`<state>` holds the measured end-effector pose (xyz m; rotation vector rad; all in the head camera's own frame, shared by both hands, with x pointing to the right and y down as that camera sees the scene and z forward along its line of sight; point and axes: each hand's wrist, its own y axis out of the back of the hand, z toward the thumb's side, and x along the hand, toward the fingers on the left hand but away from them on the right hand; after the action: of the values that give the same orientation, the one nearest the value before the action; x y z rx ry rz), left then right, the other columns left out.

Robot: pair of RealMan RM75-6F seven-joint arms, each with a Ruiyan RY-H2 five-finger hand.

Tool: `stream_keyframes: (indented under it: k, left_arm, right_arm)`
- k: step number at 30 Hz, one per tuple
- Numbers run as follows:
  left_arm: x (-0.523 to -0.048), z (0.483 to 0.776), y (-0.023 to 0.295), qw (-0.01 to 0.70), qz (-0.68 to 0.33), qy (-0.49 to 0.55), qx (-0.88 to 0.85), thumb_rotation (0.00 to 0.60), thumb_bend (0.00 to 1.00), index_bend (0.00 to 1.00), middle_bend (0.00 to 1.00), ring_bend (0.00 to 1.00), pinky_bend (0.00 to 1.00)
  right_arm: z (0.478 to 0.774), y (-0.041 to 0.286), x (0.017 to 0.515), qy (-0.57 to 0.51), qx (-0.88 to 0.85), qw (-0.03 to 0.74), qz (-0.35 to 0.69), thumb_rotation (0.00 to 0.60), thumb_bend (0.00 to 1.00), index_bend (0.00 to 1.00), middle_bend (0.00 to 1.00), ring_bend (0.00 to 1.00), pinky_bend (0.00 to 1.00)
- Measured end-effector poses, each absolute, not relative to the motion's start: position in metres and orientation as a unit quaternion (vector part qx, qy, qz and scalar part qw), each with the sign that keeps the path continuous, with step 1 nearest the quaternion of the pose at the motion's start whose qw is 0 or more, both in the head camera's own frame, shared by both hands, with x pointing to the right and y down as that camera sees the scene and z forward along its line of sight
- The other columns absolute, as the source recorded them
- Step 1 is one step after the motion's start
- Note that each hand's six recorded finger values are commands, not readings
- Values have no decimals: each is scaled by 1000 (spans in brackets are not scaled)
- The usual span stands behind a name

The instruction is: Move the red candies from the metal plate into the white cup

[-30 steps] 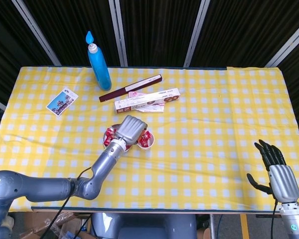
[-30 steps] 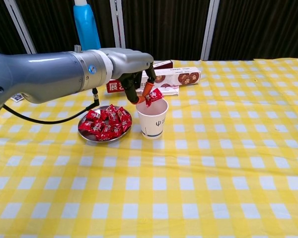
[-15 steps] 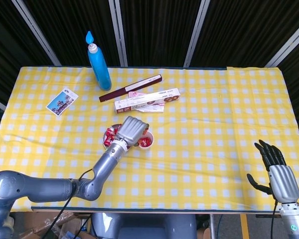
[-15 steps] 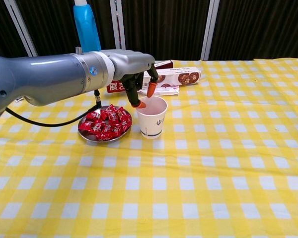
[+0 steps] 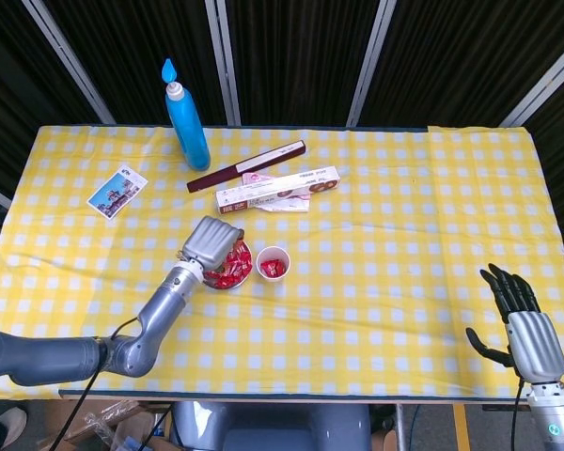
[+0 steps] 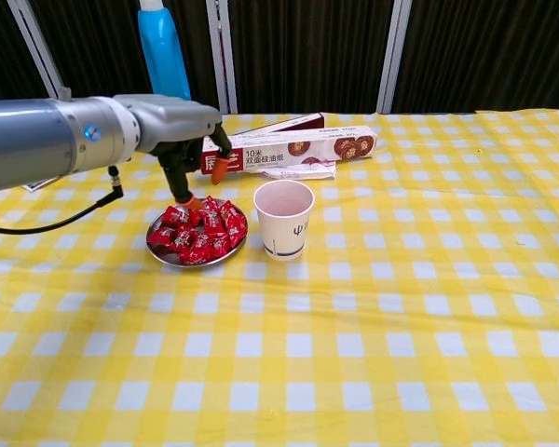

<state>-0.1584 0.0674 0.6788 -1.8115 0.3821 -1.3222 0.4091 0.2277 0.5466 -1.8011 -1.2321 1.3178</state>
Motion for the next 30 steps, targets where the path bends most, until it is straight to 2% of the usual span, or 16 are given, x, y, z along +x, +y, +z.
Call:
stream_keyframes:
  k: [7, 16, 30]
  left_arm:
    - [-184, 699, 80, 407, -558, 126, -712, 600, 217, 479, 965, 989, 1000]
    - [-197, 714, 80, 392, -592, 121, -693, 600, 216, 449, 961, 989, 1000]
    - [-173, 731, 83, 386, -593, 118, -697, 600, 275, 483, 964, 989, 1000]
  right_arm:
    - [548, 228, 409, -462, -675, 291, 497, 600, 387, 0, 0, 0, 0]
    - [548, 228, 409, -461, -676, 289, 496, 600, 388, 0, 0, 0, 0]
    - [547, 227, 409, -464, -678, 286, 494, 600, 388, 0, 0, 0, 0]
